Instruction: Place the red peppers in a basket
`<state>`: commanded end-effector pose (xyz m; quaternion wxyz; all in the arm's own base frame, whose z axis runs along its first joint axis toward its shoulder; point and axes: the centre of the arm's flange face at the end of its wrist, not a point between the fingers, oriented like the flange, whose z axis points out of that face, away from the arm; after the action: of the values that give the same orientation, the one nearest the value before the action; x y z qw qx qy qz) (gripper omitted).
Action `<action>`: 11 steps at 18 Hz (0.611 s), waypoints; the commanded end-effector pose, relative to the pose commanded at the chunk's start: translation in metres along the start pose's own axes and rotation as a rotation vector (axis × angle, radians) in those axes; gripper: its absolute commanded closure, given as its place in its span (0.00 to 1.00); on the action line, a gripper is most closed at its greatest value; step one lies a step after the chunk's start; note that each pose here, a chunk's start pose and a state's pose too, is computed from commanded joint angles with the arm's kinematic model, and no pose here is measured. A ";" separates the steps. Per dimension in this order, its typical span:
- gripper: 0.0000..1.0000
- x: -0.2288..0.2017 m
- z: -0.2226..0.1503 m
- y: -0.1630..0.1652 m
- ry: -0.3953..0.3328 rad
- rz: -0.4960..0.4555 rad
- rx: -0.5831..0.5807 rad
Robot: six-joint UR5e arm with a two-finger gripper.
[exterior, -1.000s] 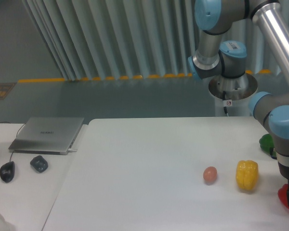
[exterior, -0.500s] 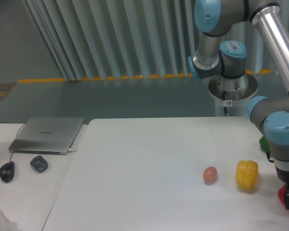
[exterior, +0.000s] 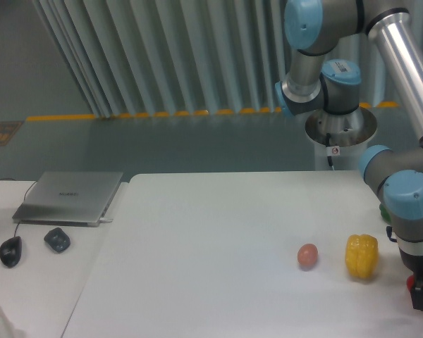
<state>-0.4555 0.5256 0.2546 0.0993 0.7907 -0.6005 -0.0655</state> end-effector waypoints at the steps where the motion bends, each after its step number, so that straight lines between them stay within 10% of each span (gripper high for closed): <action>1: 0.27 0.001 0.001 -0.001 0.002 -0.025 0.002; 6: 0.56 -0.001 0.002 -0.011 0.005 -0.093 0.007; 11: 0.57 0.004 -0.029 0.000 -0.038 -0.143 -0.015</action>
<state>-0.4482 0.5244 0.2826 0.0889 0.8295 -0.5437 -0.0918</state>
